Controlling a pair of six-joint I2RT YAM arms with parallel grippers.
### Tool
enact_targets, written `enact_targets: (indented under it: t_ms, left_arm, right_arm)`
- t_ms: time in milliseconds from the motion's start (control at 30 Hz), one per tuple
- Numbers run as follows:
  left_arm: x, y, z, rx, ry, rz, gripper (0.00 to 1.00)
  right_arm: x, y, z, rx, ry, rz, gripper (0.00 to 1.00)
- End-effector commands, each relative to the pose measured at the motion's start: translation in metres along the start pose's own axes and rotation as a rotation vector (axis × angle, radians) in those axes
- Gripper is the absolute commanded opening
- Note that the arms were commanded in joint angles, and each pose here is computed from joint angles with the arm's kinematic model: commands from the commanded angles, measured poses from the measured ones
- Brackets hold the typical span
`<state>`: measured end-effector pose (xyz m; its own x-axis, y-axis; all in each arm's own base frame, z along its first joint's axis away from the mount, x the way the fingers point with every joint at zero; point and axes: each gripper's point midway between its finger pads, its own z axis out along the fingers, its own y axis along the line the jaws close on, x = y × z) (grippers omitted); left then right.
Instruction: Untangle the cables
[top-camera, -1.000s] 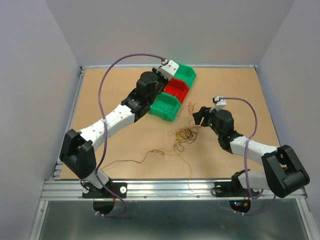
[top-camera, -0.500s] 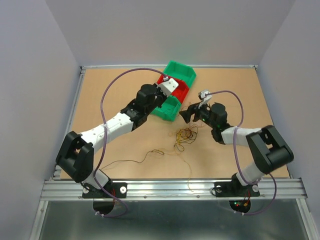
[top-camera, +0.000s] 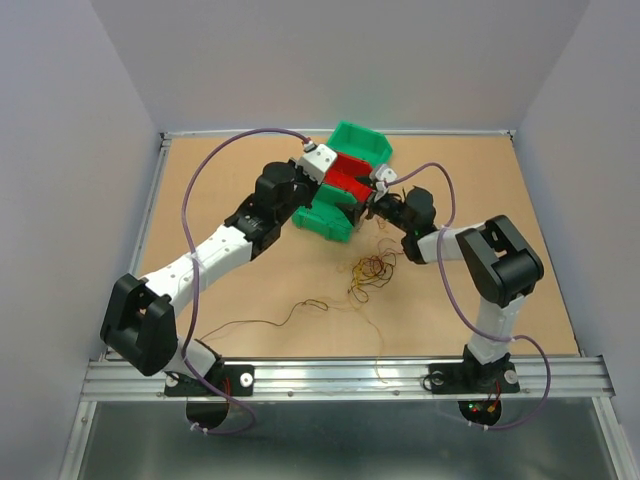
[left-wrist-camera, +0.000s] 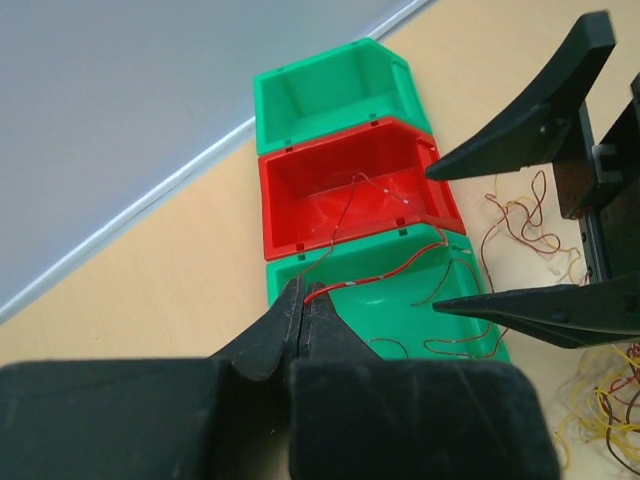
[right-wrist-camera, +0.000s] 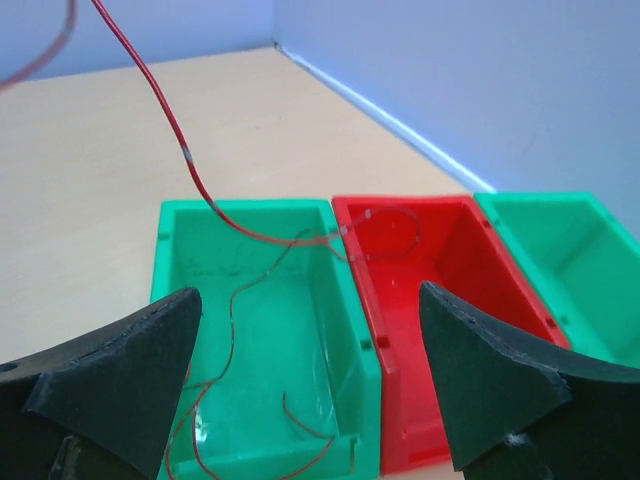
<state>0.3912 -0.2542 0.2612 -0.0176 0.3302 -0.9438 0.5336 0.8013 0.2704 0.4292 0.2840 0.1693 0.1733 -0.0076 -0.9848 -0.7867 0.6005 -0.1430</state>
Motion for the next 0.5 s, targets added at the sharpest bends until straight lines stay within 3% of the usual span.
enact_targets:
  t_ms: [0, 200, 267, 367, 400, 467]
  left_arm:
    - [-0.028, 0.004, -0.003, 0.024, -0.059, -0.056, 0.00]
    - [-0.034, 0.005, -0.009, 0.057, -0.077, -0.077, 0.00]
    - [-0.037, 0.005, -0.011, 0.064, -0.083, -0.078, 0.00]
    - [-0.036, 0.005, -0.010, 0.068, -0.082, -0.088, 0.00]
    - [-0.035, 0.008, -0.008, 0.058, -0.078, -0.092, 0.00]
    - [-0.030, 0.012, -0.005, 0.048, -0.068, -0.098, 0.00]
  right_arm:
    - [-0.065, -0.006, 0.021, -0.025, -0.204, -0.176, 0.94]
    - [-0.076, -0.019, 0.040, -0.002, -0.241, -0.217, 0.93]
    - [-0.075, -0.019, 0.043, -0.013, -0.244, -0.214, 0.89]
    - [-0.073, -0.010, 0.043, -0.060, -0.244, -0.195, 0.57]
    - [-0.071, -0.007, 0.041, -0.072, -0.239, -0.185, 0.35]
    - [-0.071, 0.002, 0.037, -0.106, -0.234, -0.154, 0.14]
